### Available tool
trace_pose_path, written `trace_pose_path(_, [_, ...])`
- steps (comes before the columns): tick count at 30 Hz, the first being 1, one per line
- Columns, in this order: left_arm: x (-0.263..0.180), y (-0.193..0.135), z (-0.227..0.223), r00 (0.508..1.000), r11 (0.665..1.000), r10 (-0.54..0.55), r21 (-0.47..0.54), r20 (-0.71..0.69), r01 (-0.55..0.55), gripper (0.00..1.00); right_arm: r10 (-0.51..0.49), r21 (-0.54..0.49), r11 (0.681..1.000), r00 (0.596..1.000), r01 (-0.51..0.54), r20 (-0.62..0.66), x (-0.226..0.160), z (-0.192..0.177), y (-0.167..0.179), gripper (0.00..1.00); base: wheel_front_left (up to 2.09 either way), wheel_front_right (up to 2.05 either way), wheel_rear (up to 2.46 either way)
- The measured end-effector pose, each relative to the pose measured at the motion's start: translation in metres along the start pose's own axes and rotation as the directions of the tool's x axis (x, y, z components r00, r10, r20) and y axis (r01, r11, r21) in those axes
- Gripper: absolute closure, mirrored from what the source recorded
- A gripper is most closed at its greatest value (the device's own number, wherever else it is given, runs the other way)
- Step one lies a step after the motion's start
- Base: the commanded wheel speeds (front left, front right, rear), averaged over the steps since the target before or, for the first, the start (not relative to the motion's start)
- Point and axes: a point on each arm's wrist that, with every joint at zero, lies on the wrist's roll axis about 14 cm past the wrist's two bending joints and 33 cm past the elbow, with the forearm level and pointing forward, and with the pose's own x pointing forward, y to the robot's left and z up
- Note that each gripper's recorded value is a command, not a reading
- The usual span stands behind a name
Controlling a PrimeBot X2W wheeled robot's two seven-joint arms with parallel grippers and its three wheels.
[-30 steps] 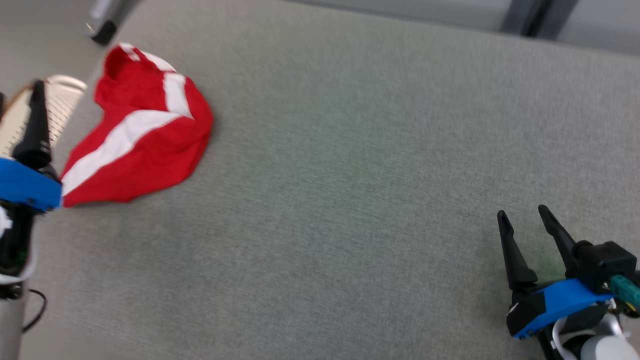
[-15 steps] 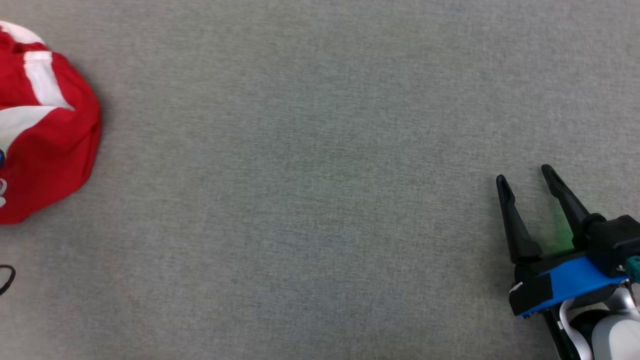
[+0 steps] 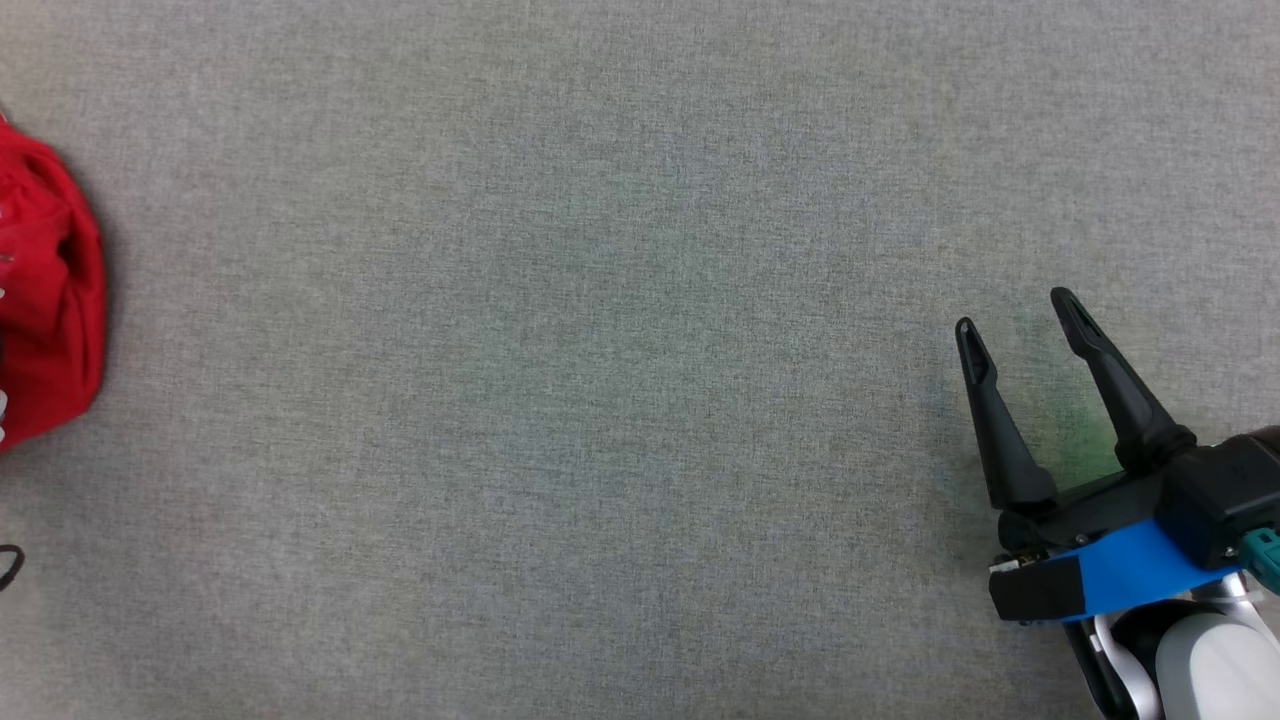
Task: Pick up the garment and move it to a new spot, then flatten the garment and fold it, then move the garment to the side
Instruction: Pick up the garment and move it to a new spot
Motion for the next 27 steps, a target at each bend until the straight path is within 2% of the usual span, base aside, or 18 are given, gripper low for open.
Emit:
trace_pose_path(9, [-0.017,0.012,0.018,0.992,1.000,-0.018,-0.014,0.128,0.020,1.00,0.022,-0.020,1.000,0.998,-0.021,0.053,-0.001,0.018,0.009,0.00,0.00,0.00,0.00])
trace_pose_path(17, [-0.095,-0.010,0.107,0.920,0.984,-0.161,0.134,0.358,0.120,1.00,0.065,0.012,0.998,0.988,-0.067,0.138,-0.015,0.052,0.038,0.00,0.00,0.00,0.00])
trace_pose_path(20, [-0.138,-0.030,0.137,0.864,0.964,-0.247,0.200,0.439,0.174,1.00,0.079,0.016,0.996,0.981,-0.083,0.178,-0.025,0.067,0.049,0.00,0.00,0.00,0.00])
trace_pose_path(23, [-0.181,-0.060,0.153,0.801,0.931,-0.348,0.283,0.487,0.232,1.00,0.076,0.019,0.996,0.973,-0.082,0.219,-0.037,0.081,0.054,0.00,0.00,0.00,0.00])
trace_pose_path(27, [-0.235,-0.108,0.159,0.715,0.862,-0.485,0.414,0.504,0.294,1.00,0.056,0.021,0.998,0.965,-0.064,0.255,-0.054,0.093,0.053,0.00,0.00,0.00,0.00])
